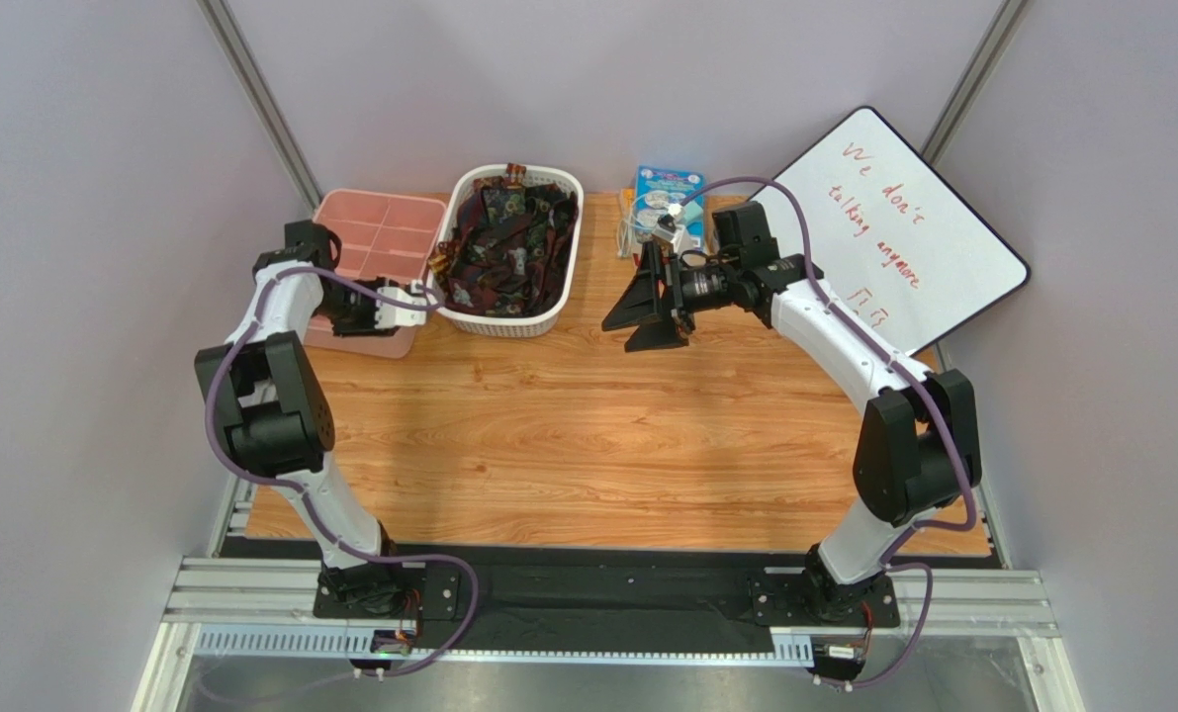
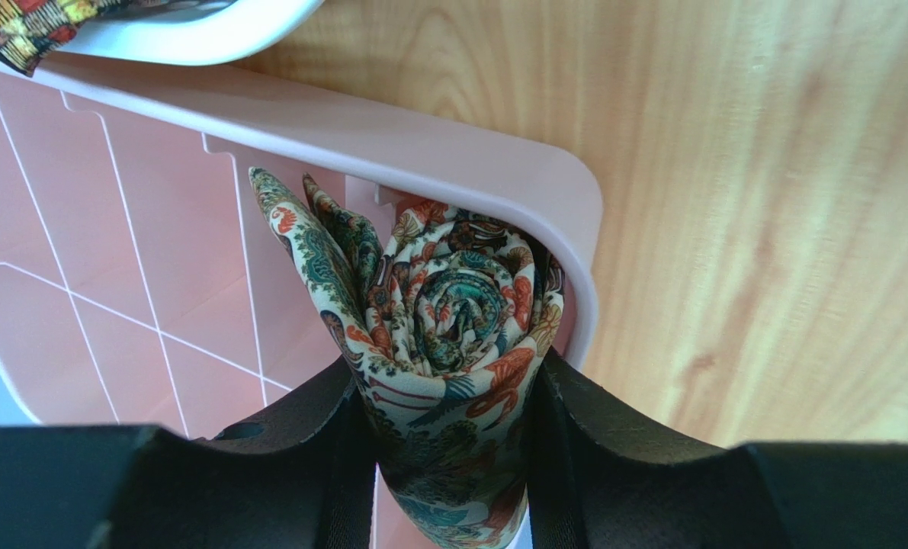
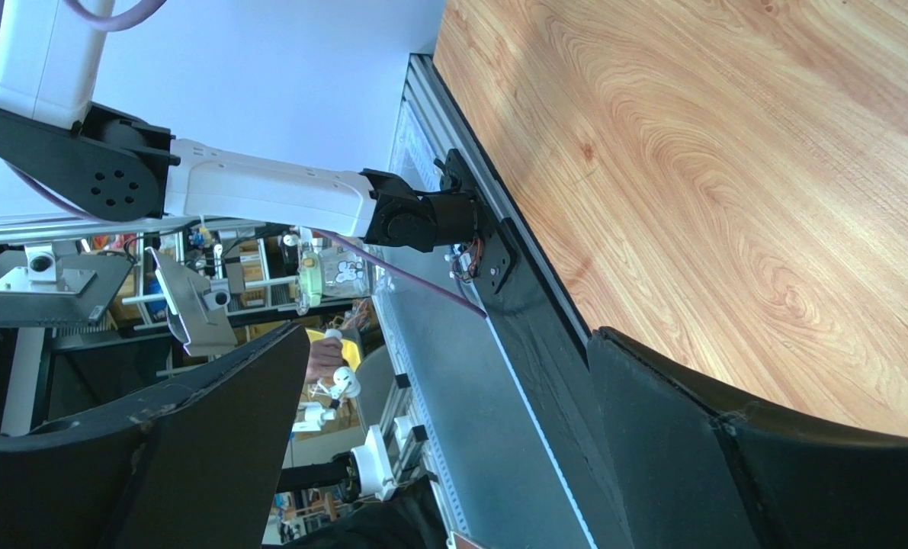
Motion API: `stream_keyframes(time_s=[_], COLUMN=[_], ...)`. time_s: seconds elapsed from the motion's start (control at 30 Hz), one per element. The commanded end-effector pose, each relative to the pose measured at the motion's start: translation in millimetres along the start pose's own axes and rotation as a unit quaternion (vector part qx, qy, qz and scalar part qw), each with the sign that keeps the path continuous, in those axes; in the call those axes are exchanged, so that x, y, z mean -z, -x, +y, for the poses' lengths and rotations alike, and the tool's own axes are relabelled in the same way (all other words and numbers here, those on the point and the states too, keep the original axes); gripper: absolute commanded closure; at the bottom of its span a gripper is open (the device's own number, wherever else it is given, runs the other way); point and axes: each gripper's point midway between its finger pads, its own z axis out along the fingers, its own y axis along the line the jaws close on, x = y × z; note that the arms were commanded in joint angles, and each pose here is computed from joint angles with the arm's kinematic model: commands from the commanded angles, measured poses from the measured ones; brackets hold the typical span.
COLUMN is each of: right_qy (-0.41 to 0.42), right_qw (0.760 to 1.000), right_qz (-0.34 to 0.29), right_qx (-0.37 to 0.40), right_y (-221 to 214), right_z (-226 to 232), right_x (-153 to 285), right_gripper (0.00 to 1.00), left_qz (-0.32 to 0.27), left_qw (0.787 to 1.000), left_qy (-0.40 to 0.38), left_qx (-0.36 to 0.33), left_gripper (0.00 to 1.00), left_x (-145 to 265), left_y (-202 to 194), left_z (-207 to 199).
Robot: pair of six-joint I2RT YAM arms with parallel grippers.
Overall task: Roll the ties
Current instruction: Move the storage box to the corner of the board.
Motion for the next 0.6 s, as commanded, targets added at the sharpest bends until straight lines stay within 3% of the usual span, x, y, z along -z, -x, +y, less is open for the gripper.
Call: stream_keyframes(time_s=[0.0,0.2,0.3,0.4,0.43,0.5,0.57], right_qy=[0.008,0.009,0.008,0.008,0.008,0.006,0.005], right_qw=[1.0,1.0,1.0,1.0,1.0,1.0,1.0], right_qz=[0.007,0.007,0.007,0.009,0.009,0.01,0.009], right_qx=[-0.001,-0.003,-0.002,-0.003,-0.003,-0.002,0.001], right_y=[-1,2,1,0,-1,-2,-1], right_z=[-2,-2,-2,-3,-3,-4,-3], right_x=[-1,-2,-2,-2,-2,-2,-1], right_gripper=[0.0,0.0,0.0,0.0,0.0,0.0,0.0], left_qz=[-0.016,-0.022,-0.022,0.003,0.005,-0.018,-0.039], left_qw=[1.0,0.993,0.991,0.991,0.99,0.979,0.966], left_qy=[-0.013,-0.069,-0.088,-0.075,-0.052,-0.08,-0.056], left_qx=[0.022,0.094,0.094,0.111,0.134,0.184,0.25], left_gripper=[1.0,1.0,1.0,1.0,1.0,1.0,1.0], left_x=[24,14,10,15,29,33,45], left_y=[21,47,54,42,39,43,49], left_z=[-15,-50,-61,-47,-26,-26,-2])
